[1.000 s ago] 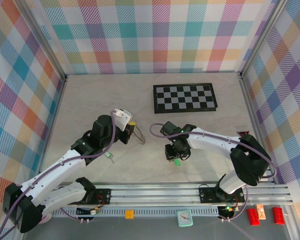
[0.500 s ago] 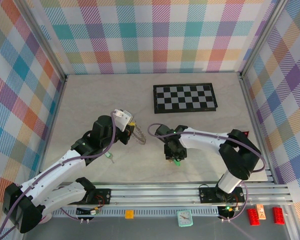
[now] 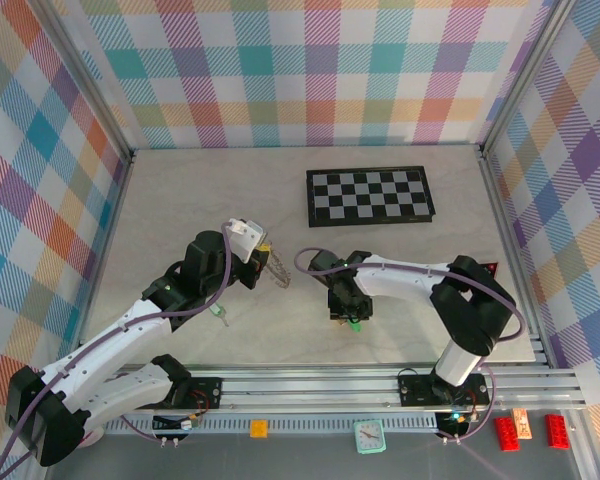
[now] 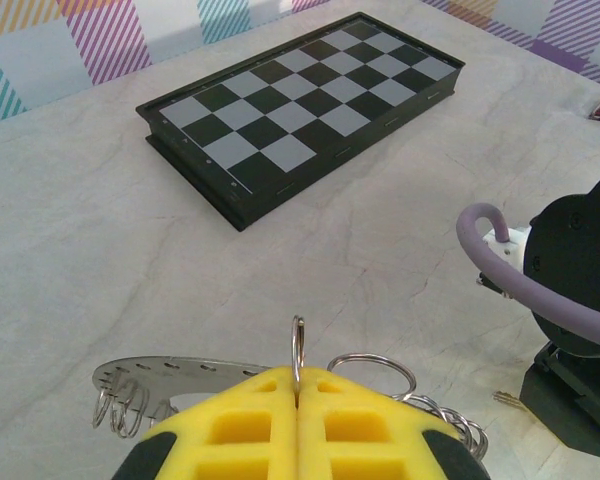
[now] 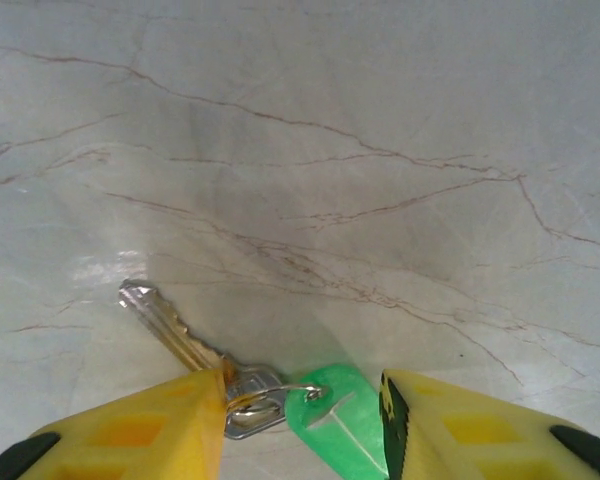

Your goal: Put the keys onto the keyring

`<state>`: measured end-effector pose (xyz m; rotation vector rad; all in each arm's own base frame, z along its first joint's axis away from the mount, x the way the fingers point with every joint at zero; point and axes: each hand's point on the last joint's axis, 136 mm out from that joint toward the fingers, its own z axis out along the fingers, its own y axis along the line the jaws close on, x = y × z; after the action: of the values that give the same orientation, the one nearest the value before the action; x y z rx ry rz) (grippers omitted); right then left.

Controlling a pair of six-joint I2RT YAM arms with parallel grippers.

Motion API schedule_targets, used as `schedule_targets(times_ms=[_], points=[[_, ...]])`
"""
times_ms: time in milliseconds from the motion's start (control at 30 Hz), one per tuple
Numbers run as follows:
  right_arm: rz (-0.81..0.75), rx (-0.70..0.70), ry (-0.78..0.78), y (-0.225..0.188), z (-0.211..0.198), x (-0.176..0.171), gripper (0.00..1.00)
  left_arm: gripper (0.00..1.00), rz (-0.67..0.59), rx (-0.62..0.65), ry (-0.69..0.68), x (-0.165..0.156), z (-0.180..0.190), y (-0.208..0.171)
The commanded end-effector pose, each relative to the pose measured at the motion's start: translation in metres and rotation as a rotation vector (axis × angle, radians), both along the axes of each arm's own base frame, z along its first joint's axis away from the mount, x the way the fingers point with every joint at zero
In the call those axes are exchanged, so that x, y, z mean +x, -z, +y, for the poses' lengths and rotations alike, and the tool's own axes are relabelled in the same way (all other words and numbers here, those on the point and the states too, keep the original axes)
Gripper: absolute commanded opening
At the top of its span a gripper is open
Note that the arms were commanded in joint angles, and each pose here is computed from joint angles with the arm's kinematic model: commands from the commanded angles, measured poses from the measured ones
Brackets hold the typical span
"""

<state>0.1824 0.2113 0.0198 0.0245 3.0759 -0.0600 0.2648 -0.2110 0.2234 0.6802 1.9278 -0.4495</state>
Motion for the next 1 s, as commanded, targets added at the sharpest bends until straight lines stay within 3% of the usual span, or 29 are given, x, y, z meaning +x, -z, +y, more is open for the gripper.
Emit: schedule_targets(times_ms=[0,433,967], points=[[-0.007,-0.054,0.017,-0.002,-0.007,-0.001,0.42,0.0,-0.037,-0.017,0.021,-0.003,-0.004,-0.009],[-0.004,-0.099,0.042,-0.012,-0.026,-0.014,0.27,0.0,-0.038,-0.017,0.024,-0.002,-0.005,-0.009],[0.003,-0.094,0.053,-0.009,-0.033,-0.021,0.26,0.0,-0.039,-0.012,0.023,-0.002,-0.005,-0.009]])
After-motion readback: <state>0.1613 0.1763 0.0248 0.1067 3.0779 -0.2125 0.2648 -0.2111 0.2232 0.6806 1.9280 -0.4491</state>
